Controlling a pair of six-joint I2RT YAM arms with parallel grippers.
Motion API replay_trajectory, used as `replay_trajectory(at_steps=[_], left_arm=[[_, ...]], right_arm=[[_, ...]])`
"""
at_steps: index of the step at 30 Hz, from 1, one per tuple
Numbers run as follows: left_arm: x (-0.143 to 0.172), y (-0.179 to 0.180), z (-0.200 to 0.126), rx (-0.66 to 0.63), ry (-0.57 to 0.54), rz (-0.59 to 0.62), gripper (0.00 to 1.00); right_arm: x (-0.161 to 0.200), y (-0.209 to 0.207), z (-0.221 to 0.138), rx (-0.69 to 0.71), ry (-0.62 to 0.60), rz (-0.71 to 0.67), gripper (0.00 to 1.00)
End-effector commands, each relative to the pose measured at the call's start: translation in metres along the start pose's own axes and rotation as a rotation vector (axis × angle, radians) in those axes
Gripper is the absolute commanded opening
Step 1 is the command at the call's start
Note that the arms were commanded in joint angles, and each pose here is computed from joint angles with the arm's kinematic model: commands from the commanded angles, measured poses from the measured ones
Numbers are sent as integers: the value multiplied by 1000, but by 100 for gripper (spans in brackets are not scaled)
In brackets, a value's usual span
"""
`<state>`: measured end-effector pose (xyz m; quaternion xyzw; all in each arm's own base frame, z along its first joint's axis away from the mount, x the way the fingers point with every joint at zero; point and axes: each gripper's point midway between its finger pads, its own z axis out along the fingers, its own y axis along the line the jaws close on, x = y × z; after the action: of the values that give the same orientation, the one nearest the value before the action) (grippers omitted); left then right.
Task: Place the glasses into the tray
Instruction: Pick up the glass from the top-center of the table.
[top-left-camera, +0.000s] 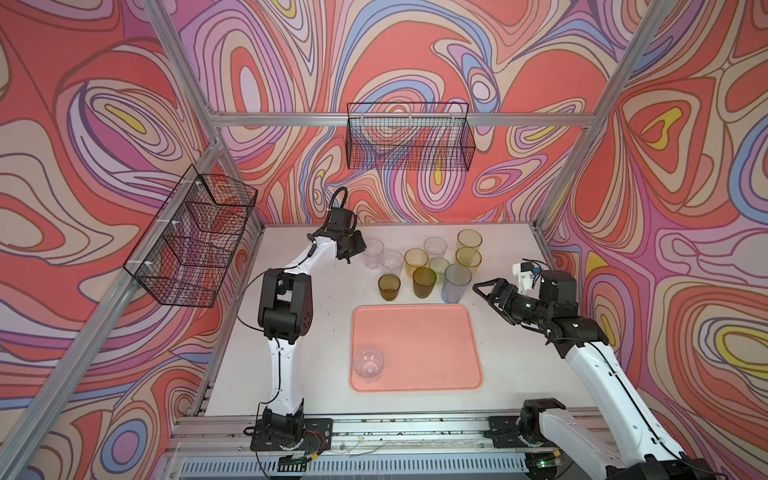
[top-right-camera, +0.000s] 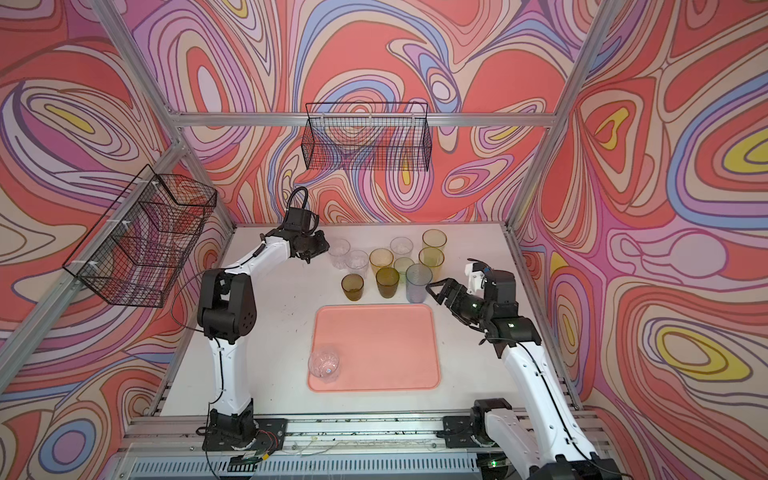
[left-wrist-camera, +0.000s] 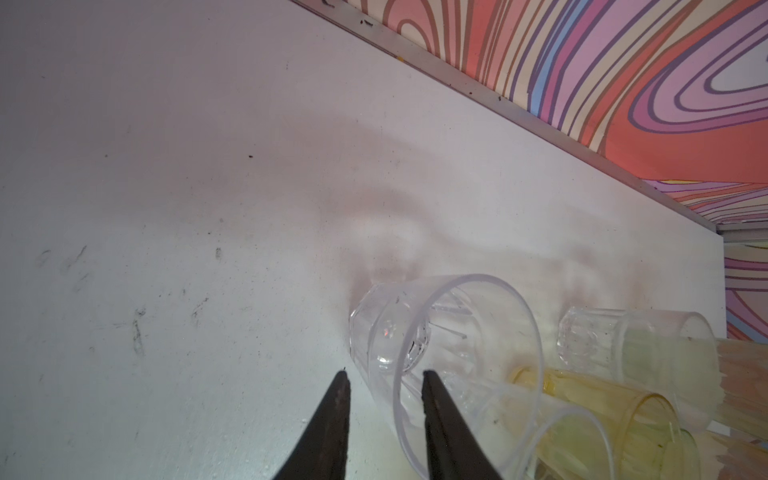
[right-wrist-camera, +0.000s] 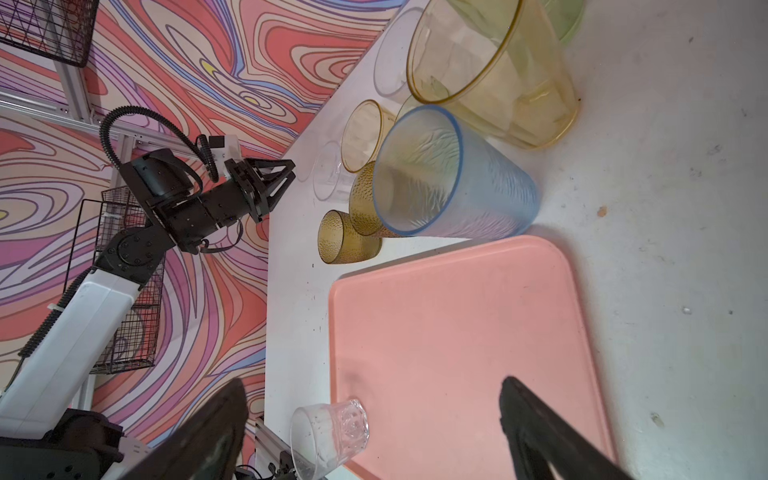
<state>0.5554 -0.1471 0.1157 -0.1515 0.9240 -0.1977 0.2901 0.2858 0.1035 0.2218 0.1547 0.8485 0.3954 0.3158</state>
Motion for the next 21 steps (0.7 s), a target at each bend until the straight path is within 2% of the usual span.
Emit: replay_trajectory(at_steps=[1,8,14,19,21], left_arm=[[0,6,6,-36,14,22,30],[2,17,16,-108,18,46,24],[8,24,27,-123,39,46,17],[11,25,31,-124,51,50,16],[12,24,31,-118,52,52,12]], right_arm=[[1,-5,3,16,-2,-14,97],[3,-11,7,32,11,-5,97],[3,-11,7,30,14,-8,97],[4,-12,7,36,13,-6,97],[4,-13,8,39,13,-2,97]])
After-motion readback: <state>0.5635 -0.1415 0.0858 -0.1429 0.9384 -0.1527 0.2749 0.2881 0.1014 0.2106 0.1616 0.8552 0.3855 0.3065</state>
